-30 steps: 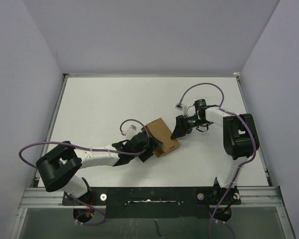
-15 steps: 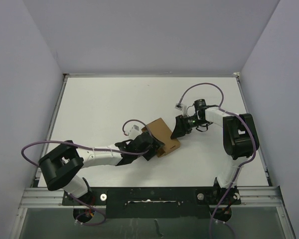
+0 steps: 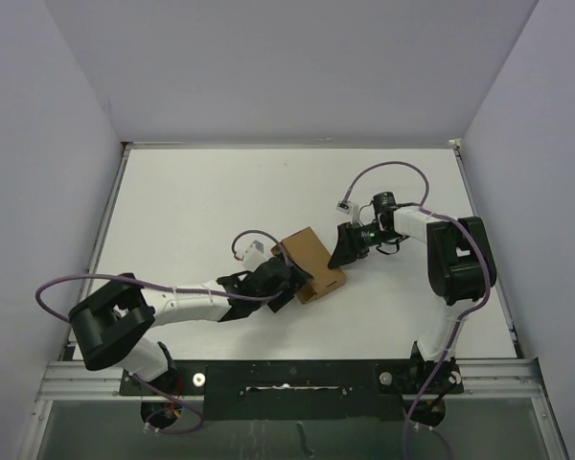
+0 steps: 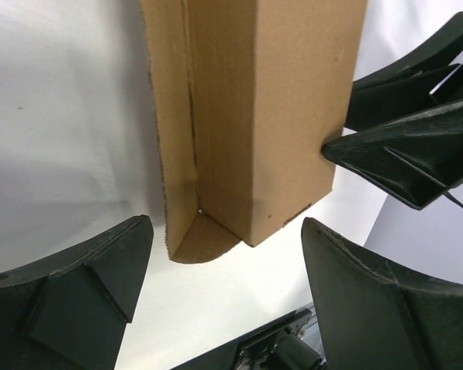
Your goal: Fold the paper box
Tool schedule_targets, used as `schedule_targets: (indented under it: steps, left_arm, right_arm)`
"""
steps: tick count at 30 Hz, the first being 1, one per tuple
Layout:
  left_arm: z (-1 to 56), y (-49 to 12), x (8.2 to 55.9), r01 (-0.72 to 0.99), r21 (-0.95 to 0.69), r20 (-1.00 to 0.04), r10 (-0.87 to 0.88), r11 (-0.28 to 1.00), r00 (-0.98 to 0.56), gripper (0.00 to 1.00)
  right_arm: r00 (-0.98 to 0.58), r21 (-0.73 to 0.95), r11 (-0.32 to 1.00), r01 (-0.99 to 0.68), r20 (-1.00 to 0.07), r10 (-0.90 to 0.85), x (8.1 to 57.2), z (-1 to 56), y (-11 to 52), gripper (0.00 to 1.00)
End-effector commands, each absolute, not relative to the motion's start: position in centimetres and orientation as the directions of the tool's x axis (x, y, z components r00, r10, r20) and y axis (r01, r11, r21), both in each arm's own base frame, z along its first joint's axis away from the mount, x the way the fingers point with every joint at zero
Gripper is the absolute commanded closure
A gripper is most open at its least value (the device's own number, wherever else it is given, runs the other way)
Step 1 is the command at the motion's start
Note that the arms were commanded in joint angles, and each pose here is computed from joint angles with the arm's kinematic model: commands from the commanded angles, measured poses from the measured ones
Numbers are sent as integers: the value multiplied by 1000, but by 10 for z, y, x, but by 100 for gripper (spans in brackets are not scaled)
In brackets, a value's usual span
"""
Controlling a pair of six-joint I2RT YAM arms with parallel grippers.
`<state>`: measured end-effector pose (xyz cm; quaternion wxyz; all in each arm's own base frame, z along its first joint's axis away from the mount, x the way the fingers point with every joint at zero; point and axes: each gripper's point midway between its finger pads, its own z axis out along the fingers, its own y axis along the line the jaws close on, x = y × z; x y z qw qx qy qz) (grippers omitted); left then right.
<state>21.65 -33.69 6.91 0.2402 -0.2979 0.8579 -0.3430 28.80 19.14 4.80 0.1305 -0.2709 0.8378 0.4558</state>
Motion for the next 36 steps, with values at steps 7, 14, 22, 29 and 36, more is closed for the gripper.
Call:
schedule_targets:
  steps: [7,14,22,29,36]
  left_arm:
    - [69,-354,225,-310,-762,-197,-660,568,-725,22]
    - [59,-369,227,-324,-752,-172,-646,574,-744,29]
    - [69,-374,232,-321,-747,-184,-645,582,-742,45]
    - [73,-376,232,-324,-739,-181,-638,590,-748,61]
    - [79,-377,232,-313,-741,-182,-627,594,-758,80]
  right_arm:
    - [-818,700,427,-573,-463,-340,287,45,195,51]
    - [-821,705,424,-569,-460,-338,286,45,195,53]
    - [-818,706,417,-573,-456,-351,283,44,198,59]
    - [-817,703,420,-574,-454,-356,283,43,199,62]
    - [-816,700,425,-575,-453,-358,283,42,199,62]
